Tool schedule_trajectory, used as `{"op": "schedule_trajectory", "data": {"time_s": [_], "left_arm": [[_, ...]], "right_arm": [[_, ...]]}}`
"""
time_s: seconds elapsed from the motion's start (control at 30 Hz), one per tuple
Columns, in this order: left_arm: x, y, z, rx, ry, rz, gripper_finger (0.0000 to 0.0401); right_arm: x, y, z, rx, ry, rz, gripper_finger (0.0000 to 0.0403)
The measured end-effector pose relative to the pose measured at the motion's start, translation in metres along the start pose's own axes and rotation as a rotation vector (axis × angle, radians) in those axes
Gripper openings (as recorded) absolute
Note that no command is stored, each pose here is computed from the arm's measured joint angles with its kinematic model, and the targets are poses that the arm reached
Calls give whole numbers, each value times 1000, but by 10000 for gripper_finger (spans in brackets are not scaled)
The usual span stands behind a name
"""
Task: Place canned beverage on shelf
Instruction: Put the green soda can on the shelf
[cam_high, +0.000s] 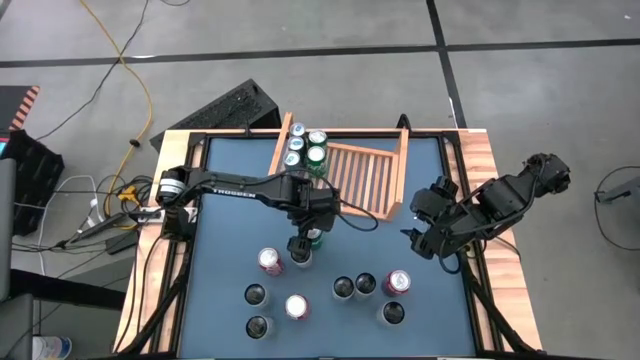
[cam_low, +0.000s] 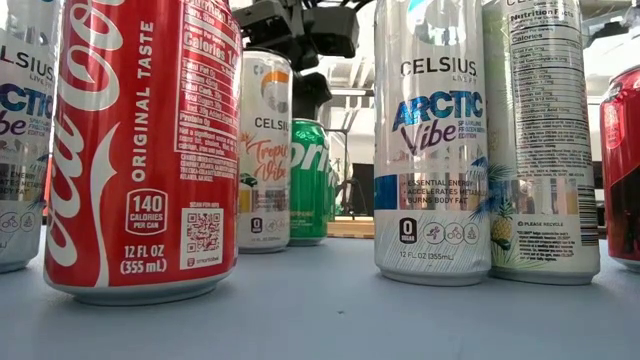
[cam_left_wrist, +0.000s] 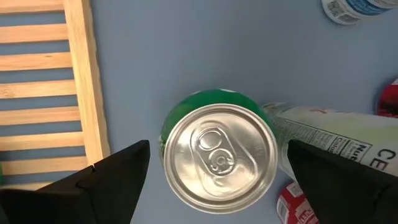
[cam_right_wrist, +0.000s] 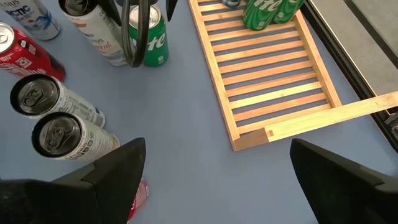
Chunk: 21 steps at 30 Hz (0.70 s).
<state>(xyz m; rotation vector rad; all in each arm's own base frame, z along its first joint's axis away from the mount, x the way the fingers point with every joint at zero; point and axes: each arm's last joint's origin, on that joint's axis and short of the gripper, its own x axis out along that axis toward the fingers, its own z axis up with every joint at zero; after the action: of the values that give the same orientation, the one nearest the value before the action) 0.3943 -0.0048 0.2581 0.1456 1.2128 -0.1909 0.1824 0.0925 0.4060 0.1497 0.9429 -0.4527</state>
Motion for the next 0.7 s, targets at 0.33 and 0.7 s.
{"op": "schedule_trajectory", "data": {"time_s": [0.33,0.7], "left_arm": [[1,1,4,-3,-44,0,330],[17,4,-5,-61,0,-82,306]], "right_arm": [[0,0,0,0,0,0,386],[0,0,0,-1,2,-1,386]]}}
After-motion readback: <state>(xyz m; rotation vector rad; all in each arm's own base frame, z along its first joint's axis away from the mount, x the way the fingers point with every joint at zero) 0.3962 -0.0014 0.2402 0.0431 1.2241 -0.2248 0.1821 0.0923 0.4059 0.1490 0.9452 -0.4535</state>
